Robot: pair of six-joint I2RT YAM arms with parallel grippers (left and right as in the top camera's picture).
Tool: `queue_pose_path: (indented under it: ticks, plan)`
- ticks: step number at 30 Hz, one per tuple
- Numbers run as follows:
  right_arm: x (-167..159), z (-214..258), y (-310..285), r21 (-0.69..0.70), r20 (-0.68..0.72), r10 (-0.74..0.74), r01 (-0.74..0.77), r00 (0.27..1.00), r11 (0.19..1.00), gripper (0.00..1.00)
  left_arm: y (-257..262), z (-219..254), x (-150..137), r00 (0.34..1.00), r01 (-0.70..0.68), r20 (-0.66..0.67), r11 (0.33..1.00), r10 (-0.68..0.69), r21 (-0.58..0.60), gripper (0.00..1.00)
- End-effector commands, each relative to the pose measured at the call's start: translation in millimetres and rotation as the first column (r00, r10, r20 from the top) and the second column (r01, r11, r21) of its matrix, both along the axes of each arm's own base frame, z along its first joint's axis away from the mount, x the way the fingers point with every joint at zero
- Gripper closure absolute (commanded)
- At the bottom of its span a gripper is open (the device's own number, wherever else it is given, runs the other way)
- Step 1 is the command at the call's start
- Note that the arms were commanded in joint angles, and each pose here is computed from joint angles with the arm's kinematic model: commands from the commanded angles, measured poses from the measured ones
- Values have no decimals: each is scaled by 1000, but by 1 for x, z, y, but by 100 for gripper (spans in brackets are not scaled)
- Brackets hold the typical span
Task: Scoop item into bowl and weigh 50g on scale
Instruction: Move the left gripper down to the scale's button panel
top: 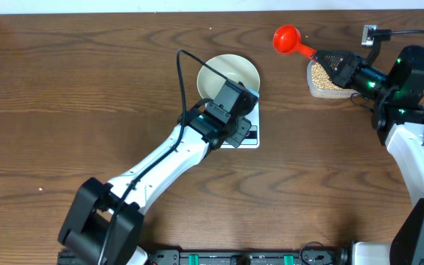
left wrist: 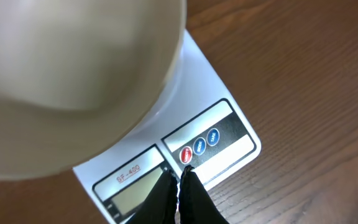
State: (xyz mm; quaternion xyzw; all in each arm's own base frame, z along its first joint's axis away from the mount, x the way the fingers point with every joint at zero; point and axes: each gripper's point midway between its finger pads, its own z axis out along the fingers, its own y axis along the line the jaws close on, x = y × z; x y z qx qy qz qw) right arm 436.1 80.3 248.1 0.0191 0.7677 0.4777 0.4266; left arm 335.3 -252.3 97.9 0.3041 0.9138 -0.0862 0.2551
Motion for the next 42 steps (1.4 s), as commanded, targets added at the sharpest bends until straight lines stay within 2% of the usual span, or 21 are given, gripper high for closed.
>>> queue_pose_path:
  ticks: [1,5,9,16,30,42]
  plan:
    - [-2,9,0,-18,38,15,-14,999,1000,99,-6,-25,-9,994,93,-56,995,-92,25,93]
    - [-1,6,-1,-26,29,7,-6,1000,1000,99,-7,-29,-8,992,113,-56,993,-111,35,93]
    - [-1,4,-2,-29,22,-1,1,1000,1000,99,-6,-35,-9,981,193,-45,978,-190,76,93]
    - [-2,-1,-2,-44,12,4,-4,1000,999,99,-4,-60,-11,973,221,-91,969,-212,113,92]
    - [-3,-3,-2,-49,9,6,-6,1000,999,99,-5,-70,6,981,194,-37,971,-191,142,93]
    - [-3,-3,-2,-49,9,6,-6,1000,999,99,3,-73,14,988,156,-40,979,-151,134,93]
